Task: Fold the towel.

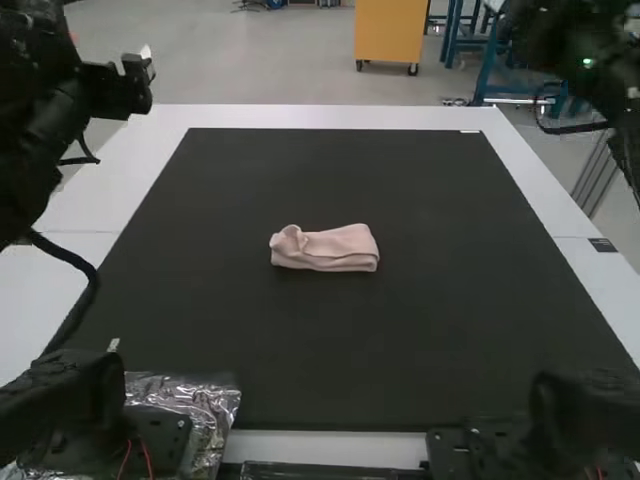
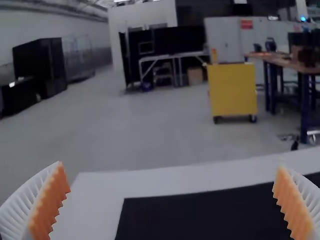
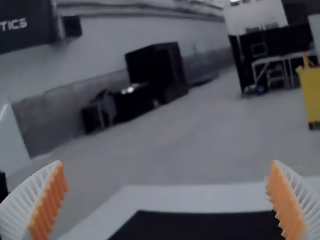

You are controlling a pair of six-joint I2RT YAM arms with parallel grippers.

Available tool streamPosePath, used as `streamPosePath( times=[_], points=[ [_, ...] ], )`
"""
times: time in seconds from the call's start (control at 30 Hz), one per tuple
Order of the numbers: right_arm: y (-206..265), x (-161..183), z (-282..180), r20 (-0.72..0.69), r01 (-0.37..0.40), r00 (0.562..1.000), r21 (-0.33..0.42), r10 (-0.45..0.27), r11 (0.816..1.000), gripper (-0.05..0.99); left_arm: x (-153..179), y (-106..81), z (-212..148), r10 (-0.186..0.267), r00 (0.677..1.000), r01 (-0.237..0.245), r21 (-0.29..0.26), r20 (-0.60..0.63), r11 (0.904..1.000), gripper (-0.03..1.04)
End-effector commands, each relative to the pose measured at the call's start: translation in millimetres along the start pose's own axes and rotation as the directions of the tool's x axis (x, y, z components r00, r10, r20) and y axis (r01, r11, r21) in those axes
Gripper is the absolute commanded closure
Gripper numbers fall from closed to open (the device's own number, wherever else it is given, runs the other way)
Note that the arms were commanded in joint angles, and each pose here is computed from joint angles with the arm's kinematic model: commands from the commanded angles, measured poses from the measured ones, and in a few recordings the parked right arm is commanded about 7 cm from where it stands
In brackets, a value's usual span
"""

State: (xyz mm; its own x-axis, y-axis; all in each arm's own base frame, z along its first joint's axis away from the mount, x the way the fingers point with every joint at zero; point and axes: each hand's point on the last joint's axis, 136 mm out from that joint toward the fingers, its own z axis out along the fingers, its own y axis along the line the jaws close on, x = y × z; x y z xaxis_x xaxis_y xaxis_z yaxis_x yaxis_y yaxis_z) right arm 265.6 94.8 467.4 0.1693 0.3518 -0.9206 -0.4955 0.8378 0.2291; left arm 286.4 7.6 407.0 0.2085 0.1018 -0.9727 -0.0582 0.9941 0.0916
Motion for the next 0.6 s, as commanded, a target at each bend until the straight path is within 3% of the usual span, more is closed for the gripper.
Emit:
streamPosePath(
  times=[0.0,0.17,0.4,0.53,0.57],
  points=[
    [10,-39,-46,0.135,0.007,0.991,0.011,-0.008,1.000,0.02,-45,8.8,-30,0.016,0.991,-0.013,-0.024,0.133,0.9996,0.05],
    [32,-66,-115,0.279,0.042,0.959,0.028,-0.049,0.999,0.02,-75,17.5,-77,0.008,0.969,0.007,-0.060,0.249,0.9982,0.05],
    [67,-89,-189,0.435,0.098,0.894,0.035,-0.104,0.995,0.02,-98,22.0,-145,0.034,0.918,0.006,-0.101,0.394,0.9948,0.05],
    [65,-99,-201,0.457,0.081,0.882,0.086,-0.111,0.993,0.02,-105,23.8,-175,0.050,0.887,0.012,-0.129,0.459,0.9915,0.05],
    [65,-103,-204,0.470,0.087,0.874,0.104,-0.126,0.991,0.02,-101,24.8,-172,0.016,0.898,0.042,-0.121,0.439,0.9918,0.05]
  ],
)
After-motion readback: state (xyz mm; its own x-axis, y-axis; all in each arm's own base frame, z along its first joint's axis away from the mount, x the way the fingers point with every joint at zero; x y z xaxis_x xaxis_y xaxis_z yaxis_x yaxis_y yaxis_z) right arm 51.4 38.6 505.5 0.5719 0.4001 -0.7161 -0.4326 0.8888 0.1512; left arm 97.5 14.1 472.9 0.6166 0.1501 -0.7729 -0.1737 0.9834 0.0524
